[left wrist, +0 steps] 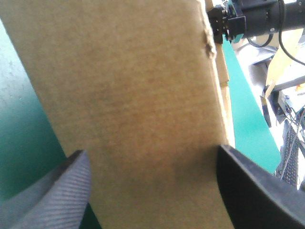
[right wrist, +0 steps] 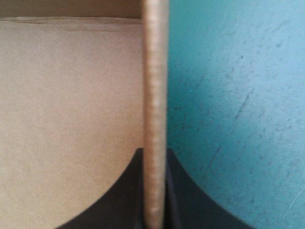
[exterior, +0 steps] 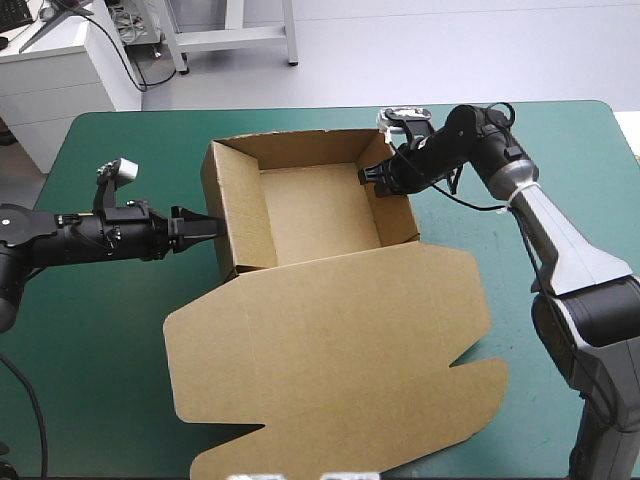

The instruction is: Fold the box

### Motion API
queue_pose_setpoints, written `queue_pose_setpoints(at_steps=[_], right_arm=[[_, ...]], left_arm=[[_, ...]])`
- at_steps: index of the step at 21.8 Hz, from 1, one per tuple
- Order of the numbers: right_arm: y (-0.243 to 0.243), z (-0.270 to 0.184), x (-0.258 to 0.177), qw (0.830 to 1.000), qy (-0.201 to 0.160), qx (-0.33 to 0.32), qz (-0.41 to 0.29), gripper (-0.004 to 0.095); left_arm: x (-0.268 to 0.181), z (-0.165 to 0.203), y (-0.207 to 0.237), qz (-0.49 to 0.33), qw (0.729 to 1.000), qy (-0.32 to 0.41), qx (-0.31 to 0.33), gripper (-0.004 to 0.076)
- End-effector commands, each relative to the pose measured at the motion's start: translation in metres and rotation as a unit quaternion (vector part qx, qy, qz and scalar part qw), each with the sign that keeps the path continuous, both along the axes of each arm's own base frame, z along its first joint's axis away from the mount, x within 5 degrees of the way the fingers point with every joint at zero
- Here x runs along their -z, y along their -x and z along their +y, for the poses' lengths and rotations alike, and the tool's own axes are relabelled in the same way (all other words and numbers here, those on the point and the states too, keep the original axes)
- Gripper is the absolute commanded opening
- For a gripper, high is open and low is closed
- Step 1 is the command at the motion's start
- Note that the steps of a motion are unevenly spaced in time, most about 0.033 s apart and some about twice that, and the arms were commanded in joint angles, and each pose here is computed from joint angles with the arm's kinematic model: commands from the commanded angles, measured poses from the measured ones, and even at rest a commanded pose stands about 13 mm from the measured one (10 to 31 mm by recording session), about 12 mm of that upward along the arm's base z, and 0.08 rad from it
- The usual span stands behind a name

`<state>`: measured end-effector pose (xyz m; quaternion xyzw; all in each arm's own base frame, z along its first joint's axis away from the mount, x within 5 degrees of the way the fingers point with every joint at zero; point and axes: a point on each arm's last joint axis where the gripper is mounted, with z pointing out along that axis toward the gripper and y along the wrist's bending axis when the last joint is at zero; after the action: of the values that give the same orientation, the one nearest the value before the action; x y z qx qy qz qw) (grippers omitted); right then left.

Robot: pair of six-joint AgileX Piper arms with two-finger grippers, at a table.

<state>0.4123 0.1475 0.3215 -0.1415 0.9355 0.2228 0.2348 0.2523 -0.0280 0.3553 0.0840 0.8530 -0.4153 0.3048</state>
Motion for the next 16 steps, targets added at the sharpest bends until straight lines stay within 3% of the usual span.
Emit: queue_pose_setpoints(at_steps=[1, 7, 10, 16], right_arm=[[0.008, 0.003, -0.029, 0.999, -0.044, 0.009, -0.030, -0.0011], [0.008, 0.012, -0.023, 0.999, -0.043, 0.003, -0.020, -0.0011], [0.014, 0.028, -0.023, 0.999, -0.043, -0.015, -0.021, -0.0010], [0.035, 0.074, -0.031, 0.996, 0.006, -0.058, -0.063, 0.0004]], left_arm=[[-0.020, -0.011, 0.013, -0.018, 0.998, 0.038, 0.043, 0.0529], [-0.020, -0.011, 0.013, -0.018, 0.998, 0.037, 0.043, 0.0529], [-0.012, -0.007, 0.013, 0.001, 0.999, -0.001, 0.041, 0.0529], [0.002, 0.004, 0.012, 0.062, 0.995, -0.074, -0.011, 0.0528]])
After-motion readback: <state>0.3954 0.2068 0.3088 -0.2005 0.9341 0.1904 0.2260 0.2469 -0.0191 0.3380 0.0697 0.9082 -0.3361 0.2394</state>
